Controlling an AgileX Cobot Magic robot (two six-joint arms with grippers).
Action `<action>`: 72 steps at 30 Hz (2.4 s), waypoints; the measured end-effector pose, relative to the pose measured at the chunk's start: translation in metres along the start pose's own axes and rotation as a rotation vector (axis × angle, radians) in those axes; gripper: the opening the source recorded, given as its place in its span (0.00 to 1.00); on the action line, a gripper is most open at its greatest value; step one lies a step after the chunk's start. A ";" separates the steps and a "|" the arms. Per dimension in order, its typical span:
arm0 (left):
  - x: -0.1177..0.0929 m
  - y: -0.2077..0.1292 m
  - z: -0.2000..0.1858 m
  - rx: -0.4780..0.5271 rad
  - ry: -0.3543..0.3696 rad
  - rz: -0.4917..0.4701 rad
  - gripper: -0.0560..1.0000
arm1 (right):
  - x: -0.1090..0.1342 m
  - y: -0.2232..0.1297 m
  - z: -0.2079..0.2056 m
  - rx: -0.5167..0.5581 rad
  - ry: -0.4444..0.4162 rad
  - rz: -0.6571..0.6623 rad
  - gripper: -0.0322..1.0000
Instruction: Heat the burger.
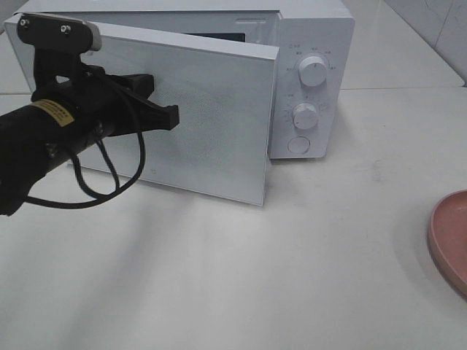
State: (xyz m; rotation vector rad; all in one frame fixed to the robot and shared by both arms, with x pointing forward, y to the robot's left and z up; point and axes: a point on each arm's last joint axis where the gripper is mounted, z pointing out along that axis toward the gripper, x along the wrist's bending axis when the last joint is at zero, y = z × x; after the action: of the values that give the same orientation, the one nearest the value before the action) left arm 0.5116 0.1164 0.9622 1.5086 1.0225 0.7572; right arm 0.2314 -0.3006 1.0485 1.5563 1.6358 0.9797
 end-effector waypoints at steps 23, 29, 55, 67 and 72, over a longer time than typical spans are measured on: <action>-0.052 0.006 0.074 0.068 0.018 -0.023 0.05 | 0.000 0.000 0.000 0.000 0.000 0.000 0.76; -0.060 0.007 0.089 0.079 0.014 -0.039 0.05 | 0.000 0.000 0.000 0.000 0.000 0.000 0.76; -0.079 0.015 0.077 0.159 -0.021 0.037 0.05 | 0.000 0.000 0.000 0.000 0.001 0.000 0.76; -0.080 -0.002 0.038 0.298 -0.090 0.067 0.25 | 0.000 0.000 0.000 0.000 0.001 0.000 0.76; -0.076 -0.016 0.028 0.370 -0.101 0.078 0.84 | 0.000 0.000 0.000 0.000 0.001 0.000 0.76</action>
State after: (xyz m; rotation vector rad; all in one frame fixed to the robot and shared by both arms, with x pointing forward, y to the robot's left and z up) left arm 0.5009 0.0360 0.9462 1.8925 1.0726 0.5581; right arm 0.2314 -0.3005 1.0485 1.5565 1.6361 0.9808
